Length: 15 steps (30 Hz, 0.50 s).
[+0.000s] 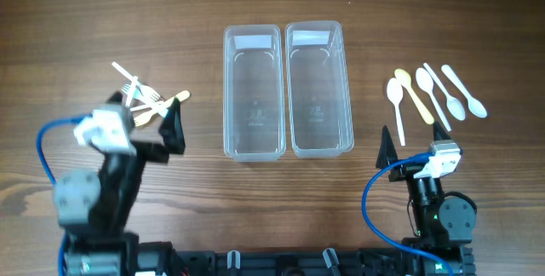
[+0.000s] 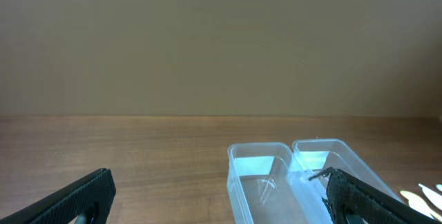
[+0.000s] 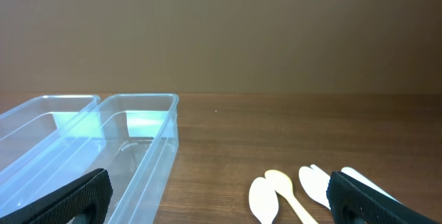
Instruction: Pack container
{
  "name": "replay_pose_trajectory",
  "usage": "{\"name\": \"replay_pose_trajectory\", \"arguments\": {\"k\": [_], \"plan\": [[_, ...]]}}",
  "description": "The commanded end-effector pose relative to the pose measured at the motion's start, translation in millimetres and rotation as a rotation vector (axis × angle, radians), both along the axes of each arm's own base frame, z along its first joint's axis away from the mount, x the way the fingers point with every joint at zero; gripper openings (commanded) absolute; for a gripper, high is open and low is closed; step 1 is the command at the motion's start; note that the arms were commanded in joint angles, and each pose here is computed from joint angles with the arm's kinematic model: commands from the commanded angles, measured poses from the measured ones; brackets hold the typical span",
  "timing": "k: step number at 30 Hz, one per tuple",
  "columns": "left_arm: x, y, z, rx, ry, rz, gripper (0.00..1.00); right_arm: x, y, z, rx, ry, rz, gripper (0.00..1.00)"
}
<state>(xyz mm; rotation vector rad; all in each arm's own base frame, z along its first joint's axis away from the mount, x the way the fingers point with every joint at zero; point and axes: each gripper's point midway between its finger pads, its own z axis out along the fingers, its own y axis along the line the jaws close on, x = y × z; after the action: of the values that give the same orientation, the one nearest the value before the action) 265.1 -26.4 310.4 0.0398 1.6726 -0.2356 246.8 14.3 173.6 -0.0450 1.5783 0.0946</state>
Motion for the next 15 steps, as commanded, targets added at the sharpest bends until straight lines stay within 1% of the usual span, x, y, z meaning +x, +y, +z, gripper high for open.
{"name": "replay_pose_trajectory", "arguments": {"k": [1, 6, 7, 12, 15], "plan": [[25, 0, -3, 0.001, 0.083, -0.016, 1.0, 0, 0, 1, -0.005, -0.007, 0.002, 1.0], [41, -3, -39, -0.011, 0.217, -0.038, 1.0, 0, 0, 1, -0.005, -0.007, 0.002, 1.0], [46, -3, -52, -0.015, 0.266, -0.038, 1.0, 0, 0, 1, -0.005, -0.007, 0.002, 1.0], [48, -3, -72, -0.019, 0.344, -0.036, 1.0, 0, 0, 1, -0.005, -0.007, 0.002, 1.0], [52, 11, -82, 0.004, 0.374, 0.038, 0.98, 0, 0, 1, -0.005, -0.007, 0.002, 1.0]]}}
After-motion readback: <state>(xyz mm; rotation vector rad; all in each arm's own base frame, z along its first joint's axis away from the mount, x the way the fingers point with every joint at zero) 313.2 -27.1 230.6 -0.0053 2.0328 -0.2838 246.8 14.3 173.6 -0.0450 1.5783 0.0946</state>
